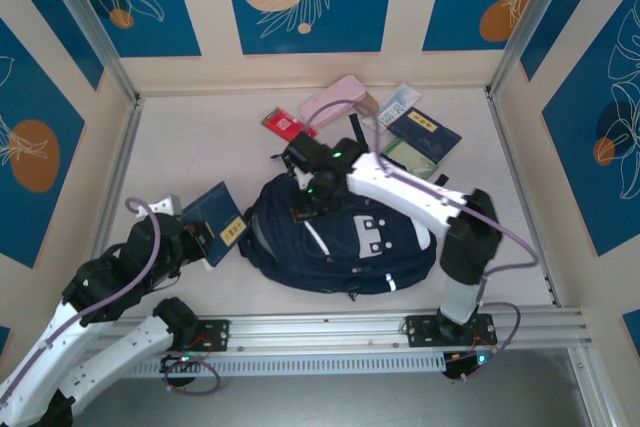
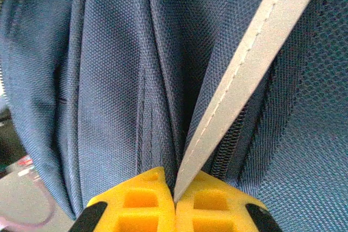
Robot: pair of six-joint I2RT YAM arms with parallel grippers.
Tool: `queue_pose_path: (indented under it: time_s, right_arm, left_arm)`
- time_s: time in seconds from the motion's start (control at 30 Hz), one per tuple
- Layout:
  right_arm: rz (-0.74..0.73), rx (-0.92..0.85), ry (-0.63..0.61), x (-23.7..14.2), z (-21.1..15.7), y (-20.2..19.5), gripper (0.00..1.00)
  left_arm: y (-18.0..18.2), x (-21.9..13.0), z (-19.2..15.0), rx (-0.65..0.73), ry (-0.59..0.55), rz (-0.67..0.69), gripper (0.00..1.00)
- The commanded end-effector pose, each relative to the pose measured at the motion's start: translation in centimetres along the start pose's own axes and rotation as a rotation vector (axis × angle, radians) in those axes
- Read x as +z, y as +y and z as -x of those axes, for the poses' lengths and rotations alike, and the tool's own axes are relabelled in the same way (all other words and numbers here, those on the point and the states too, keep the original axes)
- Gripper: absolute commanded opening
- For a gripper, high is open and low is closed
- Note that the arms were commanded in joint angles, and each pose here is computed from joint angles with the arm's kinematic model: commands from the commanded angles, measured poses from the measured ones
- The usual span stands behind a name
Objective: Pack books, pencil case, and school supplies into a backpack
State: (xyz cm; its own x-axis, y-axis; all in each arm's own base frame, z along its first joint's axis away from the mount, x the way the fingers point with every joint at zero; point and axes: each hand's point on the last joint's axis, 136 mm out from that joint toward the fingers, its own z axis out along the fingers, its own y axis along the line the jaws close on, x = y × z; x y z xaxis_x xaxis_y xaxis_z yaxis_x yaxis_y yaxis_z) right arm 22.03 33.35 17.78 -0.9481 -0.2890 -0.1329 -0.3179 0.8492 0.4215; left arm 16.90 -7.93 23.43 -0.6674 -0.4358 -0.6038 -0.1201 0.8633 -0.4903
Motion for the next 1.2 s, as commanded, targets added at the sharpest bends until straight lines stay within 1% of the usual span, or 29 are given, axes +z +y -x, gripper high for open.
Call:
queue_pose_path:
  time_s: [0.0, 0.13, 0.23, 0.33, 0.4, 0.47, 0.57, 0.67, 0.77, 0.87, 1.03, 1.17]
  right_arm:
    - [0.300, -0.067, -0.007, -3.9, -0.3, 3.7, 0.00]
    - [0.415, -0.073, -0.059, -6.8, -0.8, 3.1, 0.00]
    - [0.540, -0.064, -0.119, -9.0, -0.8, 2.8, 0.00]
    - [0.675, -0.038, -0.181, -11.2, -0.5, 2.4, 0.00]
    - [0.792, -0.034, -0.193, -12.6, -0.6, 2.4, 0.00]
    - [0.853, -0.062, -0.209, -13.8, -0.7, 2.5, 0.00]
    - [0.873, -0.103, -0.243, -15.2, -0.9, 2.5, 0.00]
    - [0.872, -0.103, -0.275, -16.1, -0.9, 2.0, 0.00]
    - [0.877, -0.094, -0.293, -16.6, -0.7, 1.7, 0.00]
    - [0.893, -0.095, -0.307, -16.8, -0.7, 1.9, 0.00]
    - [0.914, -0.096, -0.332, -16.9, -0.6, 2.1, 0.00]
    - [0.896, -0.099, -0.373, -16.7, -0.7, 2.1, 0.00]
  left_arm:
    - [-3.4, -0.9, 2.0, 0.040, -0.044, -0.124, 0.00]
    - [-4.6, -0.2, 1.6, 0.079, 0.007, -0.135, 0.00]
    - [-5.6, 0.3, 1.3, 0.103, 0.036, -0.166, 0.00]
    - [-7.1, 0.8, 0.7, 0.127, 0.078, -0.221, 0.00]
    - [-8.5, 1.3, 0.1, 0.152, 0.120, -0.273, 0.00]
    - [-9.9, 1.7, -0.5, 0.167, 0.168, -0.327, 0.00]
    - [-12.3, 2.3, -1.8, 0.183, 0.261, -0.426, 0.00]
    - [-14.8, 2.6, -2.8, 0.182, 0.347, -0.535, 0.00]
    - [-16.3, 3.4, -3.6, 0.163, 0.416, -0.596, 0.00]
    - [-16.6, 4.9, -3.9, 0.129, 0.450, -0.600, 0.00]
    - [-17.1, 7.9, -3.5, 0.076, 0.434, -0.585, 0.00]
    - [-17.6, 10.9, -4.7, 0.041, 0.514, -0.550, 0.00]
